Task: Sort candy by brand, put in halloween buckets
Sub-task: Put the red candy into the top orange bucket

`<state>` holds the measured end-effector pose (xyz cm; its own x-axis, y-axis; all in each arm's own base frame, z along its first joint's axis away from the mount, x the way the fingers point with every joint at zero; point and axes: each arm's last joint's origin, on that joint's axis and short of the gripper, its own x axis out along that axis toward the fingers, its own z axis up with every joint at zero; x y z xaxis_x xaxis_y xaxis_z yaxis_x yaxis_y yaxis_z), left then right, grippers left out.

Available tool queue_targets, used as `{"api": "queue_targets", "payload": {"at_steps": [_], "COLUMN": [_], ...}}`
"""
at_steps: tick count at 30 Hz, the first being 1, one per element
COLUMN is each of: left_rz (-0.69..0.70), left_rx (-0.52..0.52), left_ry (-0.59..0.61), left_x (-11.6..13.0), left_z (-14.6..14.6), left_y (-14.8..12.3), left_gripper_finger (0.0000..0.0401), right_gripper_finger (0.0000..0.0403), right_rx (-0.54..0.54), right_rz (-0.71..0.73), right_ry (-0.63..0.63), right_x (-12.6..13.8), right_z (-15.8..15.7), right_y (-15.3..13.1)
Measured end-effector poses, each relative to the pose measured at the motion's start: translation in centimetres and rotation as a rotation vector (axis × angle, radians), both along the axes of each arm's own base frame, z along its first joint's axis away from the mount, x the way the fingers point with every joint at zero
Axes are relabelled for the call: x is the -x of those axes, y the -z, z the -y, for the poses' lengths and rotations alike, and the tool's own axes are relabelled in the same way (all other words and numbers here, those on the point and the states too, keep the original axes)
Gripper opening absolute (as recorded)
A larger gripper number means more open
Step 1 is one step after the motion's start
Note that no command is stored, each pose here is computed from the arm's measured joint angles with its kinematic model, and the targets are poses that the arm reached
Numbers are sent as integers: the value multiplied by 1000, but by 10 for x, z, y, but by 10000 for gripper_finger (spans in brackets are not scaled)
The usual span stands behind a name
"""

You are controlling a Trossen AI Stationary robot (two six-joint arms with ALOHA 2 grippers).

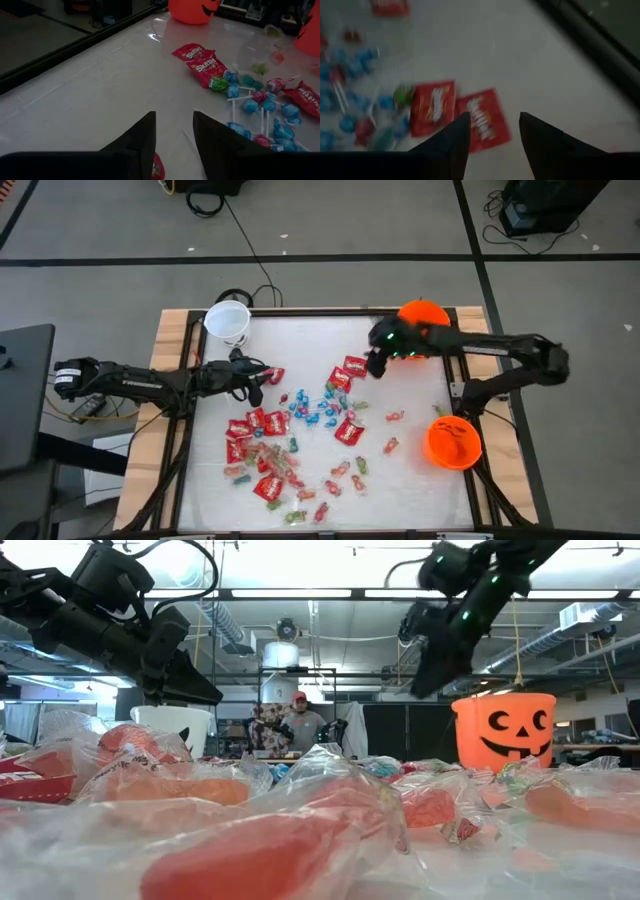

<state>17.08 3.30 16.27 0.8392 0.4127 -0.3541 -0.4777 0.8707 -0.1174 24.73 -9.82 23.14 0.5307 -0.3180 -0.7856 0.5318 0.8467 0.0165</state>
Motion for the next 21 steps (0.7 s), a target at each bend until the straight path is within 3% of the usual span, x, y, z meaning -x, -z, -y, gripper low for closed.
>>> {"api": "queue_targets", "payload": {"at_steps": [11, 17, 21], "left_rz": [-2, 6, 26], "left_rx": [-10, -14, -19], "left_ry": [50, 49, 49], "left_x": [-1, -1, -2], "left_z": [1, 1, 1], "left_y": [0, -1, -3], "left_gripper_finger": [137, 137, 137], "right_gripper_finger": [181, 177, 142], "right_rx": [-42, -29, -54], "right_rz": [-234, -274, -287], "right_ry": [-47, -31, -47], "right_x": [-38, -42, -43], "right_z": [-1, 14, 20], "right_y": [80, 102, 108]}}
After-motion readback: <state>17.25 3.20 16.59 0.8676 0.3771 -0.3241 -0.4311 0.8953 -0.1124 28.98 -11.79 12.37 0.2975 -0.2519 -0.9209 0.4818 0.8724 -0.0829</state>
